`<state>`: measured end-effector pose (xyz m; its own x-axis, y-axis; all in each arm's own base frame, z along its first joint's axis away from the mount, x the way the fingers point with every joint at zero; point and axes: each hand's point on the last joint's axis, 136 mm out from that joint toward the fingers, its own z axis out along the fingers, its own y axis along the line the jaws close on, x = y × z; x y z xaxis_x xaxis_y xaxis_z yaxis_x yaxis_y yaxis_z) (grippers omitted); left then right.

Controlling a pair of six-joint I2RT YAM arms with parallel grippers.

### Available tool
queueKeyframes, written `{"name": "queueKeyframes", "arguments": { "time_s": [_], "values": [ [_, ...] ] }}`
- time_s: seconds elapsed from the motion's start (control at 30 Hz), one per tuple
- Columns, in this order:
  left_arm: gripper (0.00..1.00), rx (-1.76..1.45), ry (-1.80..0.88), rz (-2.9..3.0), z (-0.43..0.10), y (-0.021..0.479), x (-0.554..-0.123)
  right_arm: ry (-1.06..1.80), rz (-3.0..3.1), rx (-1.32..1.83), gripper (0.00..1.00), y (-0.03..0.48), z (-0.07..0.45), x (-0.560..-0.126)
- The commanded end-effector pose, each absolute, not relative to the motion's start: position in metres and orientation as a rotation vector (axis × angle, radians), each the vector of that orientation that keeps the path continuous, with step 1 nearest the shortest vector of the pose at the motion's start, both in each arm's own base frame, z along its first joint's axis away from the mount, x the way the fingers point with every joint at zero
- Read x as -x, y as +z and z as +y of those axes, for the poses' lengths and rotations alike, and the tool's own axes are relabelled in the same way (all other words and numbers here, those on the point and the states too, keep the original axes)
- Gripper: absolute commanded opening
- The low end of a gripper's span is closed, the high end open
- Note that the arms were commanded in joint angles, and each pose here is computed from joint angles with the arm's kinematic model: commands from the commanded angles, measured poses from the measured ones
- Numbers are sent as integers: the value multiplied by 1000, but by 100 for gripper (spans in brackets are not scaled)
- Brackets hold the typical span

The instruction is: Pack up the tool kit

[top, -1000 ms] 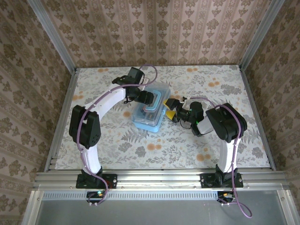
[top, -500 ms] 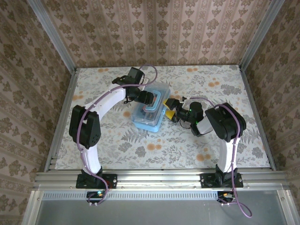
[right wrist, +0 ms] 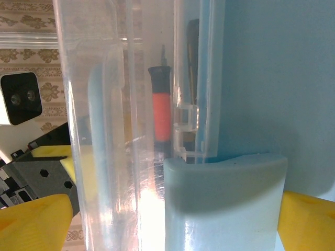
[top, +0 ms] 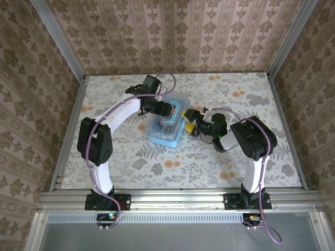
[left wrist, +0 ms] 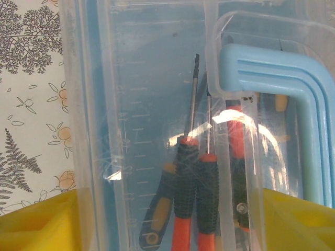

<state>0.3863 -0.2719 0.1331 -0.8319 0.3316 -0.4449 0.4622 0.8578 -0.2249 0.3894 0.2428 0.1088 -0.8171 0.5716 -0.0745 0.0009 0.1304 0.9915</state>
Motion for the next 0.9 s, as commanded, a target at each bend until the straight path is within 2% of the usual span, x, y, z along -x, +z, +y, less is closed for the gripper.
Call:
{"name": "queueKeyframes", "arguments": {
  "time_s": [0.0, 0.87],
  "values": [
    [47, -646, -494, 2883, -271, 70, -341, 1753, 1927, -506, 98, 127, 244, -386],
    [46, -655, -492, 2886, -271, 68, -341, 1727, 1901, -508, 96, 134, 229, -385]
  ]
}}
